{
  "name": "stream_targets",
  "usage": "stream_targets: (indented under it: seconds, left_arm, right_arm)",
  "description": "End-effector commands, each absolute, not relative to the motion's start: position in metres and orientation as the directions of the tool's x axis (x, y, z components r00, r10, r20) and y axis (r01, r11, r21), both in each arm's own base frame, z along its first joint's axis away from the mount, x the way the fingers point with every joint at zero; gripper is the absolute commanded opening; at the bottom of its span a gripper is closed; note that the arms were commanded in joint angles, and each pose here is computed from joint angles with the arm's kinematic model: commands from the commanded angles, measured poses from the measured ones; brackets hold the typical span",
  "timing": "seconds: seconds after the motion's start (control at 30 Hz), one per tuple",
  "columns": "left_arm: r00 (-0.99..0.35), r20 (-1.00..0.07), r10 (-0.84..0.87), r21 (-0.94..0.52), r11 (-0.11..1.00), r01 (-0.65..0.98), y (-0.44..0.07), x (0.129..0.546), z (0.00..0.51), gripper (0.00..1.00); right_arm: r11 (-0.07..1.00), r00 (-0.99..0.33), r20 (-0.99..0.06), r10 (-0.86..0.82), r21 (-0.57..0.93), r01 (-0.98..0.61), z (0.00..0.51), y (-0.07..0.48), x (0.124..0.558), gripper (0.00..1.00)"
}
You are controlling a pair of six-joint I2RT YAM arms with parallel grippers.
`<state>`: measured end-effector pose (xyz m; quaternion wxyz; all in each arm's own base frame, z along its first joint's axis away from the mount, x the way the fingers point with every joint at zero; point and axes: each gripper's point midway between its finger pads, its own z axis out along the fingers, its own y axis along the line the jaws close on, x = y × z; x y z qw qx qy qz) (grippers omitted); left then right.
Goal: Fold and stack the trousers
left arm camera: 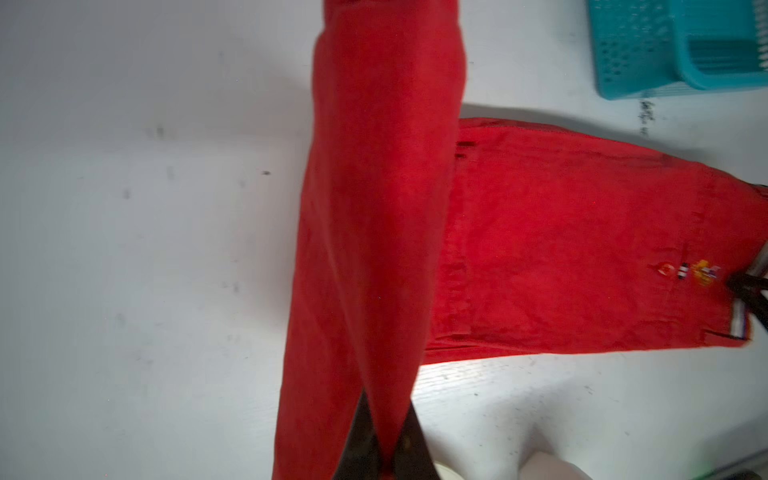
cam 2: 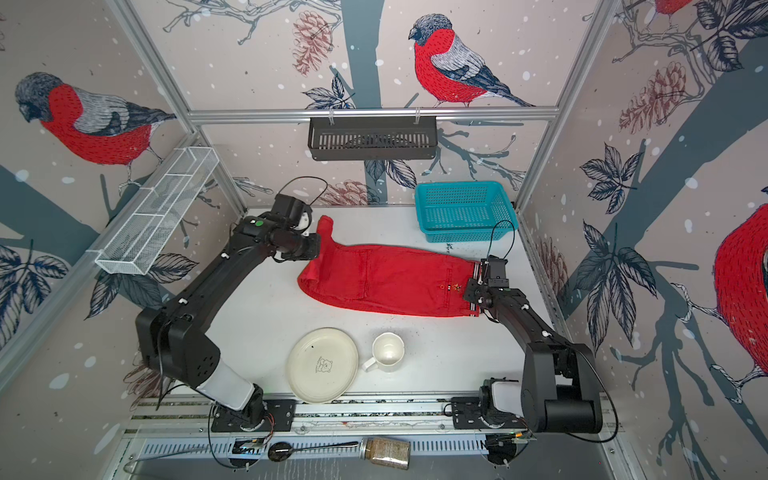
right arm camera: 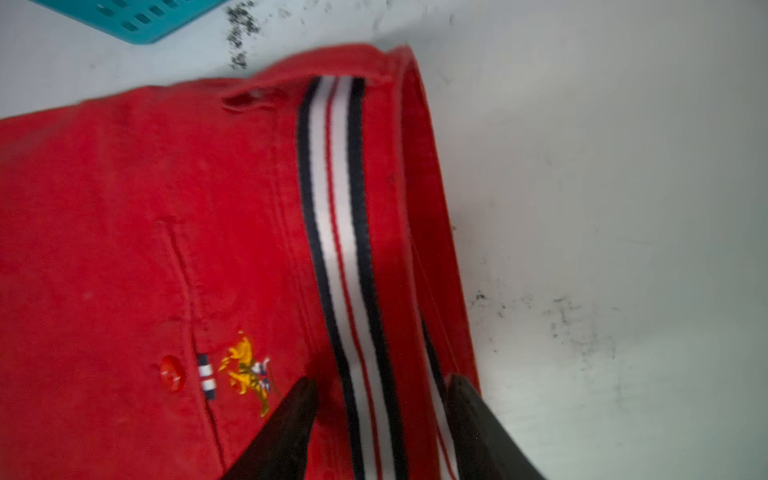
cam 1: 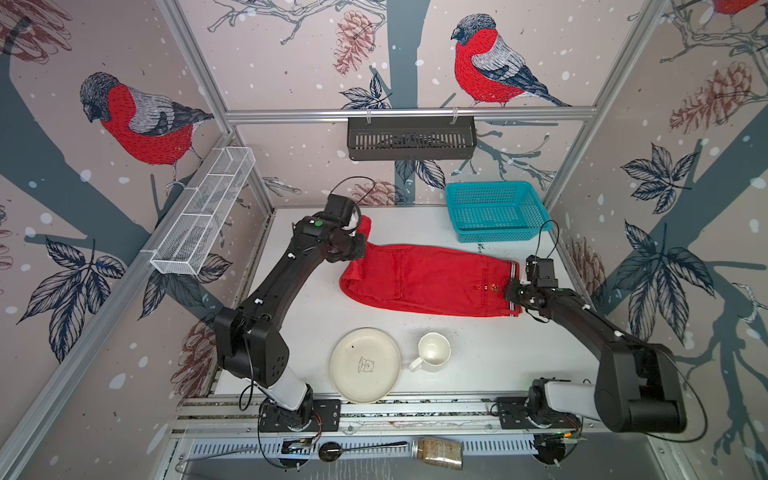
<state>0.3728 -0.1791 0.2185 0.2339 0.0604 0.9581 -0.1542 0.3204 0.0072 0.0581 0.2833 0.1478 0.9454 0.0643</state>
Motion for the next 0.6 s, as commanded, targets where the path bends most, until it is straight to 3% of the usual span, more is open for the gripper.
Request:
stream_targets:
  seconds: [0.0, 0.23, 0.57]
  left_arm:
    - [-0.87, -0.49, 0.062, -0.387, 0.879, 0.28, -0.246, 0.37, 0.238, 0.0]
    - [-0.842, -0.518, 0.151, -0.484, 0.76, 0.434, -0.364, 0.356, 0.257, 0.0]
    - [-0.831, -0.495, 0.254, -0.566, 0.632, 0.53, -0.485, 0.337, 0.223, 0.0]
  right_arm:
    - [0.938, -0.781, -0.522, 0.343, 0.231, 0.258, 0.055, 0.005, 0.325, 0.52]
    - [0.918, -0.781, -0.486, 0.392, 0.266, 0.295, 0.036, -0.001, 0.323, 0.46]
    - [0.891, -0.79, -0.44, 0.427, 0.351, 0.287, 0.025, 0.003, 0.324, 0.42]
